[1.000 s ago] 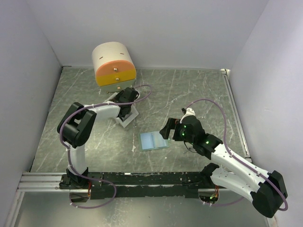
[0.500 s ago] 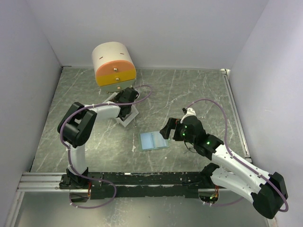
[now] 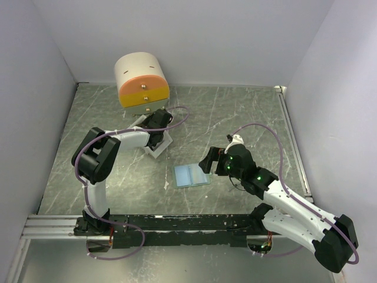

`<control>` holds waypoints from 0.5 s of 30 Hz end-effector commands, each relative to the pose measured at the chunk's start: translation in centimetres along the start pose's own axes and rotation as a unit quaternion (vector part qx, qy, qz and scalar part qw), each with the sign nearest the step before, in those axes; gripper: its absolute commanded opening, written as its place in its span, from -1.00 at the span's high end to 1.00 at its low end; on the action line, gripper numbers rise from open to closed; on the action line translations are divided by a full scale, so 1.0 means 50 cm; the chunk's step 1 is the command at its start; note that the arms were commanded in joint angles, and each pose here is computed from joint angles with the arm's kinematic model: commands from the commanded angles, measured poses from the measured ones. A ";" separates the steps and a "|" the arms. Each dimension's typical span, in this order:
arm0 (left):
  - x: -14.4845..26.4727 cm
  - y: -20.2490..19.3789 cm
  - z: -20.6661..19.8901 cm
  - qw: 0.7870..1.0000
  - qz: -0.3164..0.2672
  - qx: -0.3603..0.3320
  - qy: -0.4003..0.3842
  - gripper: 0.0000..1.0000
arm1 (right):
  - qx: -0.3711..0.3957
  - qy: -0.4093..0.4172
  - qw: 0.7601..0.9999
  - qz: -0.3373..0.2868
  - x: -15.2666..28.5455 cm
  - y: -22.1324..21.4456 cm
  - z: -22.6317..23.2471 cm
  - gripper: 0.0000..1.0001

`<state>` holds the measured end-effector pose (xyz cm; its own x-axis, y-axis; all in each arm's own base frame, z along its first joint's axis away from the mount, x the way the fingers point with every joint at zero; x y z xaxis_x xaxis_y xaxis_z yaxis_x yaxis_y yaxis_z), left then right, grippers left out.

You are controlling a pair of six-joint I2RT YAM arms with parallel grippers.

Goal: Put the credit cards into the card holder
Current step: Pick up the credit card from the storage box.

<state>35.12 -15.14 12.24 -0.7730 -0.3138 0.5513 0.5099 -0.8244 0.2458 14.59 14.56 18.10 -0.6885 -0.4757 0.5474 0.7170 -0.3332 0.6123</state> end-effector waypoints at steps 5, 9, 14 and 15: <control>0.012 0.007 0.025 1.000 -0.005 0.009 0.026 0.13 | 0.003 -0.002 1.000 -0.003 0.003 -0.002 -0.004 -0.93; 0.014 0.009 0.030 1.000 -0.005 0.010 0.028 0.15 | 0.002 -0.001 1.000 -0.004 0.003 -0.001 -0.003 -0.93; 0.017 0.010 0.034 0.999 -0.006 0.010 0.030 0.17 | 0.002 -0.001 1.000 -0.003 0.003 -0.001 -0.003 -0.93; 0.017 0.010 0.033 1.000 -0.006 0.010 0.029 0.18 | 0.002 -0.001 1.000 -0.003 0.002 -0.002 -0.003 -0.93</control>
<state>35.11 -15.05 12.34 -0.7733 -0.3242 0.5449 0.5117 -0.8266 0.2343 14.59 14.57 18.10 -0.6883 -0.4760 0.5474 0.7172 -0.3333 0.6119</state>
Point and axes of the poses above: each gripper's point midway between its finger pads, its own x axis back along the fingers, its own z axis along the line the jaws close on, y = z × x, the point moved 10 cm from there along x, back along the fingers, and after that the axes turned 8 degrees about -x, right-handed, at the moved point
